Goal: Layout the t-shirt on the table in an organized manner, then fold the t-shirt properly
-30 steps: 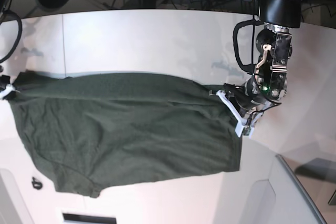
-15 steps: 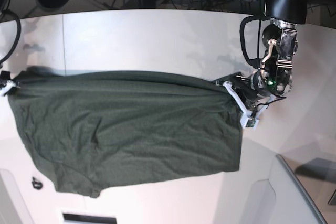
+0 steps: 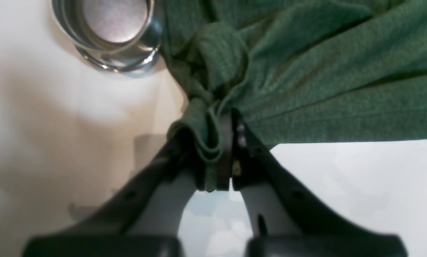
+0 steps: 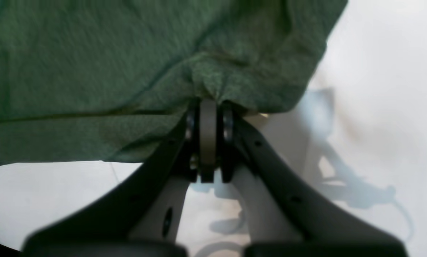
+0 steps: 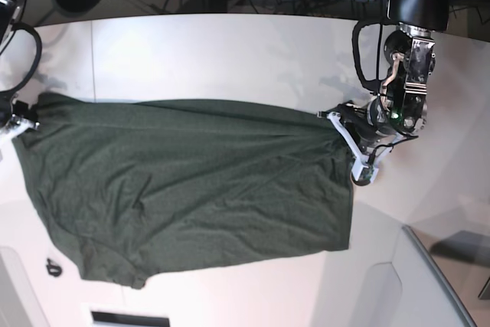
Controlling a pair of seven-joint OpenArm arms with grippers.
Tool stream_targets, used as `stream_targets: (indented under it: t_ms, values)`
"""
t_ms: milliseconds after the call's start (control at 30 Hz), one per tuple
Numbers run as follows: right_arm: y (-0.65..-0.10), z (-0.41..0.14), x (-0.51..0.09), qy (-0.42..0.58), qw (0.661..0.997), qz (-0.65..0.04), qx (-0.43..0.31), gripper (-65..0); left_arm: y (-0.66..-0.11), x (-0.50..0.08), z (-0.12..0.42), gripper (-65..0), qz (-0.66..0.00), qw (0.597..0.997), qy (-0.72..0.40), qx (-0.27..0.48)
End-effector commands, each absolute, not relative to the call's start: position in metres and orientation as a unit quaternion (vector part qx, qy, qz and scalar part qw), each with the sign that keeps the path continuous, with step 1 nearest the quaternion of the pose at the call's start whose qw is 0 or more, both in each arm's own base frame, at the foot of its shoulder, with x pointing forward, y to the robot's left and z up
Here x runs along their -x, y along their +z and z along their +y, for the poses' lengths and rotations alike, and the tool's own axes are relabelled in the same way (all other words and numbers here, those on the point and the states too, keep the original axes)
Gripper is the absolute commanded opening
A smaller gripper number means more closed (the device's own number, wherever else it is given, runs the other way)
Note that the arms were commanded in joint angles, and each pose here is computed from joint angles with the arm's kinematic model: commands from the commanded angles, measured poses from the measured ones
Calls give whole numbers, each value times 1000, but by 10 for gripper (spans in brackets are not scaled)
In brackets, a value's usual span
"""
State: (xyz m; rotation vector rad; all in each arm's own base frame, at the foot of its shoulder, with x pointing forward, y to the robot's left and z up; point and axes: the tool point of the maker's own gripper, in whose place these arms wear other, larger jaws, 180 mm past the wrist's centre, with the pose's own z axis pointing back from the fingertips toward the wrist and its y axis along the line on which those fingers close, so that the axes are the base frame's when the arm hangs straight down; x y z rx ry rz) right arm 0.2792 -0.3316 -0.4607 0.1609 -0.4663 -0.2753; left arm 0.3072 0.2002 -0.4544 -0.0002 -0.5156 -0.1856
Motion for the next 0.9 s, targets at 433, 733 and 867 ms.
stream_targets:
  t_ms: [433, 733, 867]
  values:
    - [-389, -353, -365, -107, 940, -321, -37, -237, -423, -341, 207, -431, -304, 949, -87, -11]
    - [-394, -363, -278, -54, 957, -276, 62, -234, -356, -372, 203, -327, -402, 913, -63, -3]
    - [-420, -328, -231, 27, 968, -240, 66, -233, -369, -384, 168, -327, -390, 917, -75, 28]
